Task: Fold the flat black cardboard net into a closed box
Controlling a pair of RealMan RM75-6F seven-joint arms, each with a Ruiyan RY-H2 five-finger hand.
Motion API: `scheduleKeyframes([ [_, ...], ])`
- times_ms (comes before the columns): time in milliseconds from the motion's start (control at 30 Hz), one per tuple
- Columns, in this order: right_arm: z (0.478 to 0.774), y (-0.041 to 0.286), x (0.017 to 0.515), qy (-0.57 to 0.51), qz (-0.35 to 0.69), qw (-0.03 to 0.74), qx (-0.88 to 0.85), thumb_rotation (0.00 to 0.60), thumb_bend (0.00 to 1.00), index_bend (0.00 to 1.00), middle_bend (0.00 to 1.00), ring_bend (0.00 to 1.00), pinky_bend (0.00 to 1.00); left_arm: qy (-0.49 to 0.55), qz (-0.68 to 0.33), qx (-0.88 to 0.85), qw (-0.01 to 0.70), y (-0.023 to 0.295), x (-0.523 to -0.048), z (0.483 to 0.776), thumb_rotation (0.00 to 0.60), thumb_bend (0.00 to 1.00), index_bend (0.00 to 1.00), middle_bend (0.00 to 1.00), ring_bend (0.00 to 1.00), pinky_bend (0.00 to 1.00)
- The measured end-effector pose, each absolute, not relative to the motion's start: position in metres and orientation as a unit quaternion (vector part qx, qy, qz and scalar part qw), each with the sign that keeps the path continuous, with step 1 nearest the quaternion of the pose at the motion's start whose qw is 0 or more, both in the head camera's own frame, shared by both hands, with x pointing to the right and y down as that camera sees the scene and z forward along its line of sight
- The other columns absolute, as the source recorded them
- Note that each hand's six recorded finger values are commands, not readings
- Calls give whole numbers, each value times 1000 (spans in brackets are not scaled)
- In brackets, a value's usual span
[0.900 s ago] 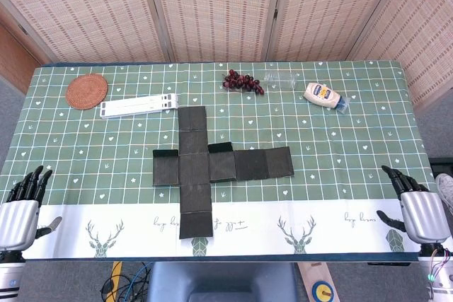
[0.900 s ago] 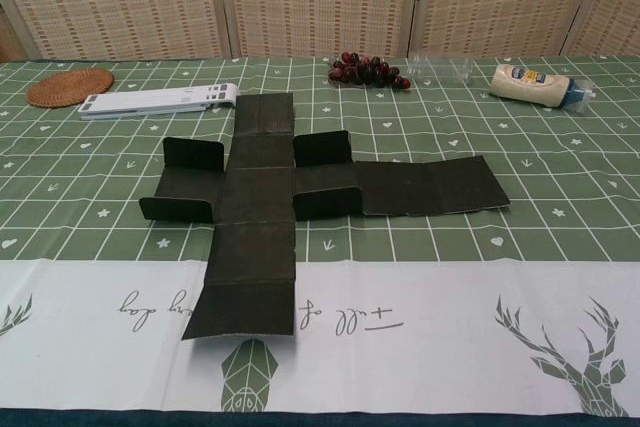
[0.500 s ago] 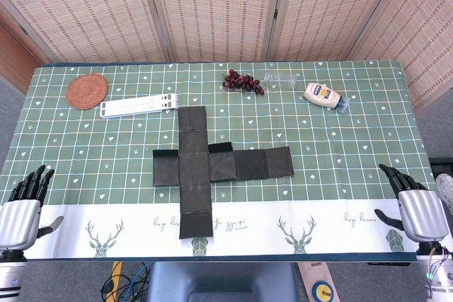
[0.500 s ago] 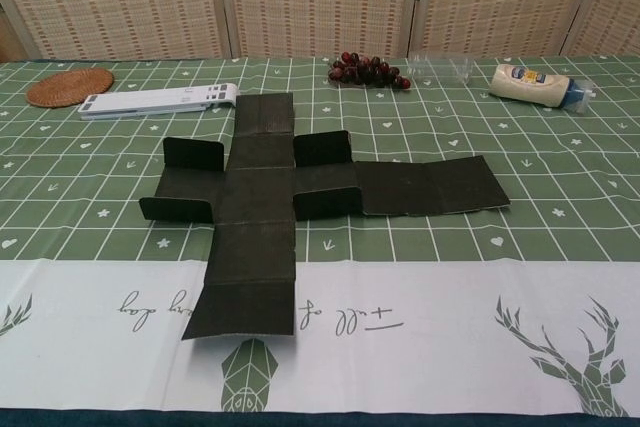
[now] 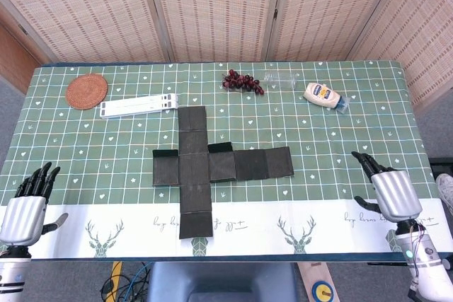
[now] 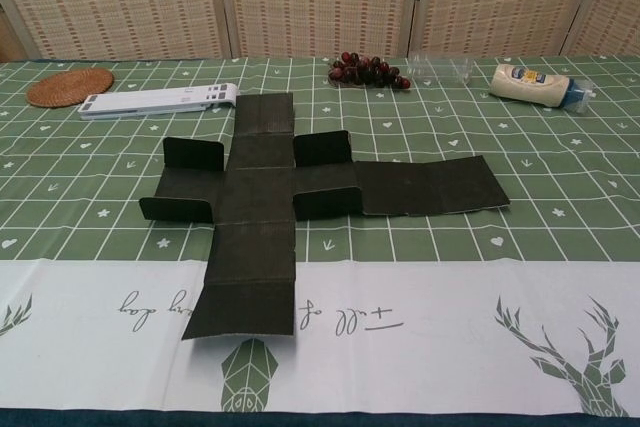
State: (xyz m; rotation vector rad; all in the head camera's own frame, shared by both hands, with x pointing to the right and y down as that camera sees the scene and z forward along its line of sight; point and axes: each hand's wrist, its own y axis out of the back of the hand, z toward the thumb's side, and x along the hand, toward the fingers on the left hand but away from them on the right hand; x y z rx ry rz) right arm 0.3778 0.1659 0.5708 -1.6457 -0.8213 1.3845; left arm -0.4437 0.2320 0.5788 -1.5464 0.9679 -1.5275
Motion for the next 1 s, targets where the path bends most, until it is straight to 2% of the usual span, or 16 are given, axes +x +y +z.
scheduleKeyframes([
  [100,578,157,368,-308,549,405,-662,600,194,101,214,681,813,375,-588,-610,378,228,-439,580,600,107,93,57,113,157],
  [167,583,150,362,-297,551,402,-668,600,373,102,234,714,852,370,-575,-619,387,222,-433,581,600,107,137,113,169,204],
  [233,587,142,355,-286,553,401,-672,600,550,101,274,740,872,362,-559,-631,398,214,-425,584,600,107,197,217,267,321],
  [300,589,135,349,-279,554,402,-674,600,660,101,322,766,900,352,-543,-644,407,205,-416,587,600,107,253,369,410,487],
  [333,590,130,345,-276,554,401,-676,600,727,101,376,783,920,345,-535,-653,411,199,-411,591,600,107,270,406,444,532],
  [433,595,123,341,-272,559,390,-680,600,823,101,541,814,956,322,-520,-674,413,185,-399,601,600,107,341,599,604,768],
  [533,602,117,336,-258,568,378,-684,600,884,101,663,840,969,291,-512,-696,411,172,-387,615,600,111,346,753,753,950],
  [633,610,113,331,-241,577,366,-689,600,962,103,790,903,982,255,-511,-714,405,159,-374,631,600,131,345,877,865,998],
  [767,622,109,325,-223,589,340,-699,600,1000,125,881,961,984,201,-521,-730,394,146,-360,652,600,156,336,940,919,1000],
  [867,630,104,320,-210,597,323,-704,600,1000,138,881,975,988,165,-537,-734,380,136,-352,668,600,173,315,957,929,1000],
  [1000,638,95,315,-197,605,318,-703,600,1000,175,807,980,989,146,-560,-731,361,120,-347,686,600,191,311,950,918,1000],
])
